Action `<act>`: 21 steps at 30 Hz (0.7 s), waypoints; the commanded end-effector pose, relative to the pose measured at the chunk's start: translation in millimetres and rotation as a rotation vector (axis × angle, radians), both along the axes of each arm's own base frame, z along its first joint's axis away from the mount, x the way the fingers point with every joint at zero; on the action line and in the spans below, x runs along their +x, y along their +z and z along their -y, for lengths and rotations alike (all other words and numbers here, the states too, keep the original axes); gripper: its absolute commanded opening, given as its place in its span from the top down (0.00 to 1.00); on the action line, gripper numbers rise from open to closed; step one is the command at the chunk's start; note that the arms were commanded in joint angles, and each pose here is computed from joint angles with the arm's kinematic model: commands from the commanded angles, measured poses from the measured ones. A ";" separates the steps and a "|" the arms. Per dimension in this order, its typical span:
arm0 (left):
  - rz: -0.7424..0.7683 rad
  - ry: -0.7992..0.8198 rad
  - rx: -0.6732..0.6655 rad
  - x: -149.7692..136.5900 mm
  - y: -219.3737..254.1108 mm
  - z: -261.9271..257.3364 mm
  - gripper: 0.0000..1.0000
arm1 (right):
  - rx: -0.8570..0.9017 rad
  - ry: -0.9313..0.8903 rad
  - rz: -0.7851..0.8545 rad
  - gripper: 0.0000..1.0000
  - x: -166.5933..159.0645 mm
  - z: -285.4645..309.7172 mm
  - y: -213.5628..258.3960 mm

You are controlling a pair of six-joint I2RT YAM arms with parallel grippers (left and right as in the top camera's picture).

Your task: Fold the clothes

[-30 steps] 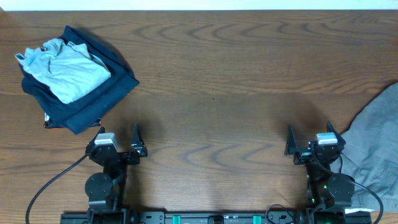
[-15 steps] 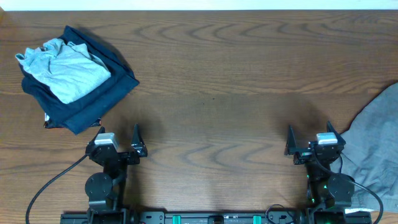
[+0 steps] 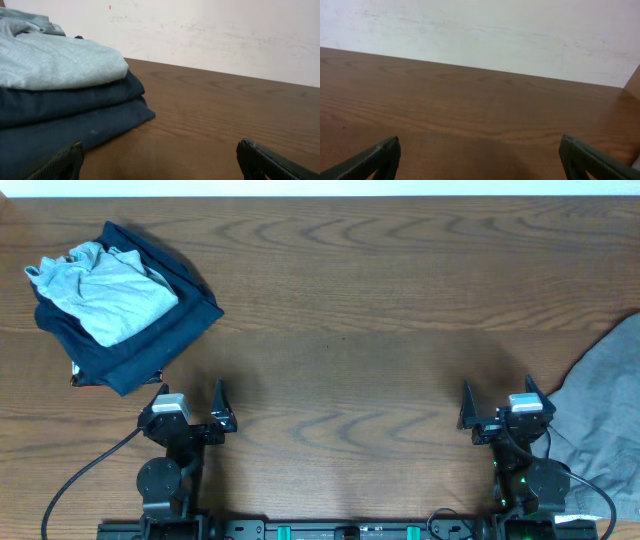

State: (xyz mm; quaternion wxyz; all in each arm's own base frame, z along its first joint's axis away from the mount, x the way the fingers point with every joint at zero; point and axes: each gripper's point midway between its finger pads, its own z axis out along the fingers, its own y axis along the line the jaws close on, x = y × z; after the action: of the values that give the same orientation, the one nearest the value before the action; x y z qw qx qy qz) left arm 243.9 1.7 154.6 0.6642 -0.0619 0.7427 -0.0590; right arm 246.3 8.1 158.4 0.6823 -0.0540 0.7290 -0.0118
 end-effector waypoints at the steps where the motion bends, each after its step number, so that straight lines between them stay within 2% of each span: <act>1: -0.037 0.004 0.014 0.3 -16.3 -0.7 0.02 | 0.004 0.023 0.001 0.01 -0.5 -5.2 0.0; 21: -0.037 0.004 0.013 0.3 -16.2 -0.7 0.02 | 0.103 0.007 -0.023 0.01 0.2 -3.7 -3.9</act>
State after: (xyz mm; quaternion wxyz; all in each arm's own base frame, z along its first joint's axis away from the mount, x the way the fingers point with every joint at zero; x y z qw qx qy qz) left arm 243.9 1.7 154.6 0.6642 -0.0619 0.7427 -0.0590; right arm 246.4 8.0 158.0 0.6815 -0.0244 0.7312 0.0157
